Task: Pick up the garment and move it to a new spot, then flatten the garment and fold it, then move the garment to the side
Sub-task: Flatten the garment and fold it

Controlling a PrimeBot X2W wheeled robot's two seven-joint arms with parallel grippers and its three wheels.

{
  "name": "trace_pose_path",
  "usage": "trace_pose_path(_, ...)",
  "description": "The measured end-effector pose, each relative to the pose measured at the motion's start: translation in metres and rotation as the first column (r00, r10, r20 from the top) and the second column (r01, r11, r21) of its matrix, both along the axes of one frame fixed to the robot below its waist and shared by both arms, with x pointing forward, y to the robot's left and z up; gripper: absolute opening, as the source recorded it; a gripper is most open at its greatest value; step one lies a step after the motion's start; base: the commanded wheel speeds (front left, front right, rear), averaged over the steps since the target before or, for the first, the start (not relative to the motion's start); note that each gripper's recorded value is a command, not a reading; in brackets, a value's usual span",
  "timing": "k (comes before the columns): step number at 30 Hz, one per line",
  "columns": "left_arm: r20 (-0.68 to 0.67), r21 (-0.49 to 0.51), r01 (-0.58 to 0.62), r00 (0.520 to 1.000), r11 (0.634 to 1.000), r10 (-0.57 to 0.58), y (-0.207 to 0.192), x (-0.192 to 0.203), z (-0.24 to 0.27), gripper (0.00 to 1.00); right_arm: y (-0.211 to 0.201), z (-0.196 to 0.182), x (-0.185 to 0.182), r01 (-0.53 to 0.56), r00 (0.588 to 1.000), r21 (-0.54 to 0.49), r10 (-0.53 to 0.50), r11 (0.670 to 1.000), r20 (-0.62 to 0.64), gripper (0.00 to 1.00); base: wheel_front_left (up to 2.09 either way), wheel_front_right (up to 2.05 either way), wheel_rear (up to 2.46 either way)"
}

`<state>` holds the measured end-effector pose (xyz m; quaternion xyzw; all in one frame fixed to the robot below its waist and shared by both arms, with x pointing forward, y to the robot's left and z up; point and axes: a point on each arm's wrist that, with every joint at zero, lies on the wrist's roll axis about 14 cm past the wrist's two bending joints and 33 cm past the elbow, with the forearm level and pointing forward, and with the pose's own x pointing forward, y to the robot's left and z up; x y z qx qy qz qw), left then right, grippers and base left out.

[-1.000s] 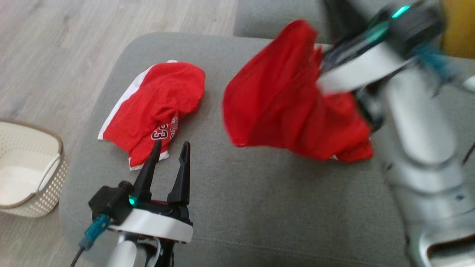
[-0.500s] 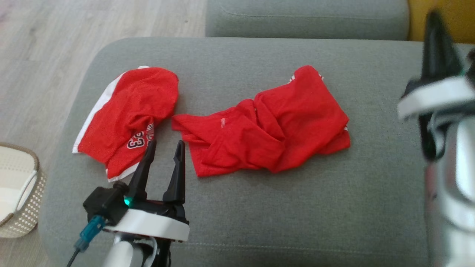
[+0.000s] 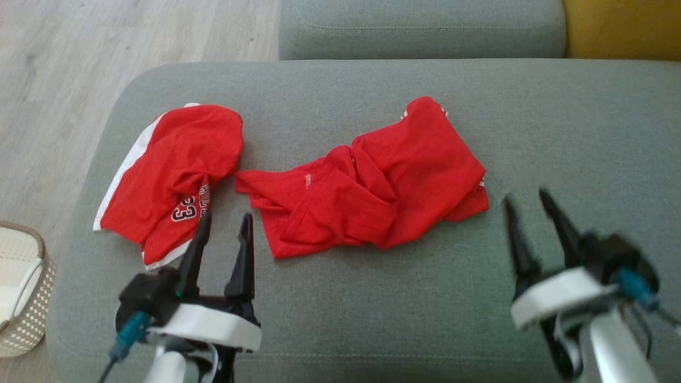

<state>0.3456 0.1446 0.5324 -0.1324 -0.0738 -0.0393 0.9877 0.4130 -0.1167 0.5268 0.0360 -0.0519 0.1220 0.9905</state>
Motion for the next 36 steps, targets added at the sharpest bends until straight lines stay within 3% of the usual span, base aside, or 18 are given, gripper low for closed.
trace_pose_path(4,-0.053,0.007,-0.017,0.998,1.0,0.017,0.002,-0.006,-0.016,1.0,0.001,-0.026,-0.018,-0.007,0.998,0.009,0.007,1.0,-0.07,1.0,0.0,0.0,0.0)
trace_pose_path(13,-0.048,0.006,-0.017,0.999,1.0,0.017,0.002,-0.006,-0.015,1.0,0.006,-0.023,-0.016,-0.019,0.999,0.017,0.02,1.0,-0.05,1.0,0.0,0.0,0.0)
trace_pose_path(18,-0.053,0.005,-0.014,0.998,1.0,0.014,0.002,-0.006,-0.017,1.0,0.039,-0.016,-0.009,-0.113,0.993,0.025,0.114,0.993,-0.031,1.0,0.0,0.0,0.0)
trace_pose_path(27,-0.069,0.008,-0.052,0.996,0.999,0.053,0.013,-0.006,-0.02,1.0,0.136,-0.023,0.011,-0.382,0.917,0.006,0.379,0.924,-0.124,1.0,0.0,0.0,0.0)
trace_pose_path(36,-0.099,-0.003,-0.128,0.987,0.992,0.127,0.032,-0.011,-0.026,1.0,0.176,-0.058,0.045,-0.472,0.859,-0.053,0.446,0.88,-0.253,1.0,0.0,0.0,0.0)
